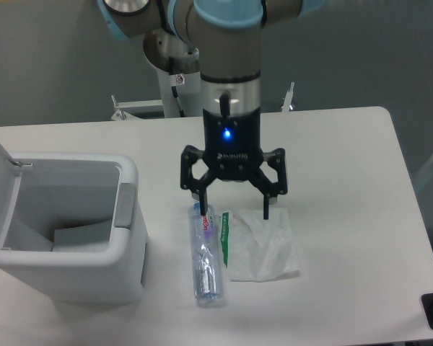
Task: Place the trash in the trash can
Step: 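Lower the open gripper over the clear plastic bottle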
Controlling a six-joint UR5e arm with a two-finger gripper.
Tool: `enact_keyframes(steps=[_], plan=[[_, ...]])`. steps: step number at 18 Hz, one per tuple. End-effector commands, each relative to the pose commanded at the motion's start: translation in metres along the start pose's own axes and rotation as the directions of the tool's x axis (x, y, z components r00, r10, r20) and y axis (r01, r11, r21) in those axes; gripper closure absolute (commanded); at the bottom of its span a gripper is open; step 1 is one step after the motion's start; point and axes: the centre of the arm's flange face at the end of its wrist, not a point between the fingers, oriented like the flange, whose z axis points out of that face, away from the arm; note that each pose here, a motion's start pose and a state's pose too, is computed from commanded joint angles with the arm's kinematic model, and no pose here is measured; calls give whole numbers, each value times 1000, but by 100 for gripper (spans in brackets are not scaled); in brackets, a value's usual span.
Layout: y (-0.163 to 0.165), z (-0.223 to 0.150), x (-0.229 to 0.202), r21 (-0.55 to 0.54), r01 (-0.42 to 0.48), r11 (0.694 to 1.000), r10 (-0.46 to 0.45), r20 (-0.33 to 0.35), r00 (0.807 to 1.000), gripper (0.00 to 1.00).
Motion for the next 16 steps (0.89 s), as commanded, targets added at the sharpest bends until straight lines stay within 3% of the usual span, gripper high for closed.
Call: enact_keyframes(steps=[6, 9, 16], plan=[[6, 48, -6, -47, 2, 999, -2, -5, 1000, 0], [24, 97, 1, -110, 11, 994, -16, -45, 999, 0], [66, 165, 36, -254, 21, 967, -49, -101, 994, 0]])
